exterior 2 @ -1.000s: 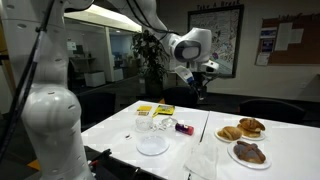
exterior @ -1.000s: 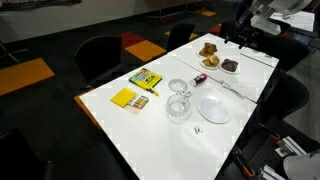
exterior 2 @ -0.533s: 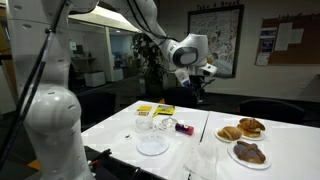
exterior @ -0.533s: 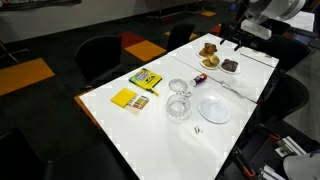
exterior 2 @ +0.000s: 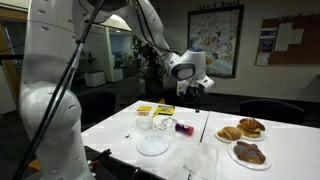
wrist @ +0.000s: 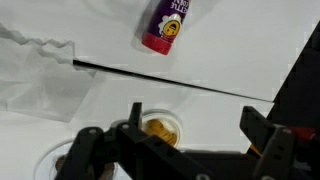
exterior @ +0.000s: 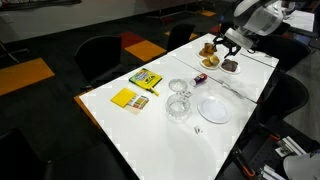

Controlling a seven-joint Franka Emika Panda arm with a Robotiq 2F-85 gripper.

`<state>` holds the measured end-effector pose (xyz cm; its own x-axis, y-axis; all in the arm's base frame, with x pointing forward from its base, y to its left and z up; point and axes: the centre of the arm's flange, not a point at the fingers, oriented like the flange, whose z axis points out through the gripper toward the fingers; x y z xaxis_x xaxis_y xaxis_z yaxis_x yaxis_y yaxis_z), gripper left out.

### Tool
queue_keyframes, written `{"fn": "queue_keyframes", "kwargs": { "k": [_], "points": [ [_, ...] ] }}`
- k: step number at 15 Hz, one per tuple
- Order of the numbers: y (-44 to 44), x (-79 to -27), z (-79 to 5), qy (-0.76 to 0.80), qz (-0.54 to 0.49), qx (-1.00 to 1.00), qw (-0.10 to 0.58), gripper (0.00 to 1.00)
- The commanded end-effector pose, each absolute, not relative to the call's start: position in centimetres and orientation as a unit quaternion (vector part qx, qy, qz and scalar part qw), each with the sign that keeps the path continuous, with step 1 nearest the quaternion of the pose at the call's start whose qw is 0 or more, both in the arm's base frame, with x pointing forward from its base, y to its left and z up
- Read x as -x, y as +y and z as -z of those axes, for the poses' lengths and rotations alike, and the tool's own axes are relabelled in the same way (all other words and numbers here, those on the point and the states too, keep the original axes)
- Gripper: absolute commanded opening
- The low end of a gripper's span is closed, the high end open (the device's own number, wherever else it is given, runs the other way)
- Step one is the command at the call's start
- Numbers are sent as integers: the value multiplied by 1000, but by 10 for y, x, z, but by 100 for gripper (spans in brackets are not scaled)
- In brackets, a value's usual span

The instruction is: Place the container with the red lid upright.

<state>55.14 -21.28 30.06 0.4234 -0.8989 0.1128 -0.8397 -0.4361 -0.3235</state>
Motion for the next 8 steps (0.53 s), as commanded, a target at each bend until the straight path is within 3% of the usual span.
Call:
{"fn": "queue_keyframes", "kwargs": {
  "k": [1,8],
  "points": [
    [-226,-575,-278,569,148,800,122,100],
    [-233,-606,-251,660,117,722,170,100]
  ]
}}
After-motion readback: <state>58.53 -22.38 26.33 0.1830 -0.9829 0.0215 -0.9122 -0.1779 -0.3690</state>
